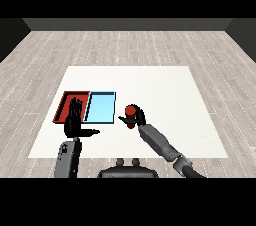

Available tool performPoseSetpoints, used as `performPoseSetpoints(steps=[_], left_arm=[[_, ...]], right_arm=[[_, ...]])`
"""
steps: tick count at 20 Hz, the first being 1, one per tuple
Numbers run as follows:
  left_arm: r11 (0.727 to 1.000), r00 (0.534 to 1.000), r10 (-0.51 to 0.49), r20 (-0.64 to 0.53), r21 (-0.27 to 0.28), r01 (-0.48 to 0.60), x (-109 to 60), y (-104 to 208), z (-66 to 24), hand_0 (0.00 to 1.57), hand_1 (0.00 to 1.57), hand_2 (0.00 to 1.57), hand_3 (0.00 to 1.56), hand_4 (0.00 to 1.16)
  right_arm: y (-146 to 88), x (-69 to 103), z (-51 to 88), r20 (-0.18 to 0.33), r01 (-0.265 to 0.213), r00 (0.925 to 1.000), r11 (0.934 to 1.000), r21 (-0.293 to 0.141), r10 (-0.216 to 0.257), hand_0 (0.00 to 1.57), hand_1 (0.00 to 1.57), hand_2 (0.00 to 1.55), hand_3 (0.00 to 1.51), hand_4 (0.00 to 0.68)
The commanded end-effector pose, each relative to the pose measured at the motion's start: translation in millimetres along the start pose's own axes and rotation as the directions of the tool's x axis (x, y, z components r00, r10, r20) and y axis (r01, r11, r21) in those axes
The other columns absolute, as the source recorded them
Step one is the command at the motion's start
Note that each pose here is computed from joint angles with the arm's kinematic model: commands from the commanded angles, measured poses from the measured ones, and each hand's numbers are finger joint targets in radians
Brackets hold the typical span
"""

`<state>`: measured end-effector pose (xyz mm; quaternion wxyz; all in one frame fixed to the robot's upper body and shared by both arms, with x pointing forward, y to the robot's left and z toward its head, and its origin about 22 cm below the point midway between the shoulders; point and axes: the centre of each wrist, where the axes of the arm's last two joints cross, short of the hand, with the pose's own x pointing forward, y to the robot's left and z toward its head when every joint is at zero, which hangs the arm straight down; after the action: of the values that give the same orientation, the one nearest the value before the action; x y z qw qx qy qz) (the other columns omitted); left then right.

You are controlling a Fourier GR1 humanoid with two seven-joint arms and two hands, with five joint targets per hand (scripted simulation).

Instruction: Pick the red can and put it in the red box

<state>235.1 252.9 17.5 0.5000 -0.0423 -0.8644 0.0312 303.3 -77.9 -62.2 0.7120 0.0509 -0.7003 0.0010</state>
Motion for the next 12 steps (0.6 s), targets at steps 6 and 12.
performPoseSetpoints(steps=[6, 12], left_arm=[[1.0, 1.0, -0.008, -0.009, 0.013, 0.008, -4.4, 1.8, -6.5, 0.0, 0.0, 0.0, 0.0, 0.0], [1.0, 1.0, 0.002, -0.008, 0.014, -0.002, -2.1, 0.4, -2.2, 0.0, 0.0, 0.0, 0.0, 0.0]], right_arm=[[7.9, -4.6, 2.8, -0.052, -0.075, 0.9958, 0.9971, 0.006, 0.076, 1.53, 1.53, 1.47, 1.41, 0.546], [10.3, 5.6, -3.0, -0.028, -0.097, 0.9949, 0.9953, -0.001, 0.097, 1.55, 1.55, 1.47, 1.41, 0.558]])
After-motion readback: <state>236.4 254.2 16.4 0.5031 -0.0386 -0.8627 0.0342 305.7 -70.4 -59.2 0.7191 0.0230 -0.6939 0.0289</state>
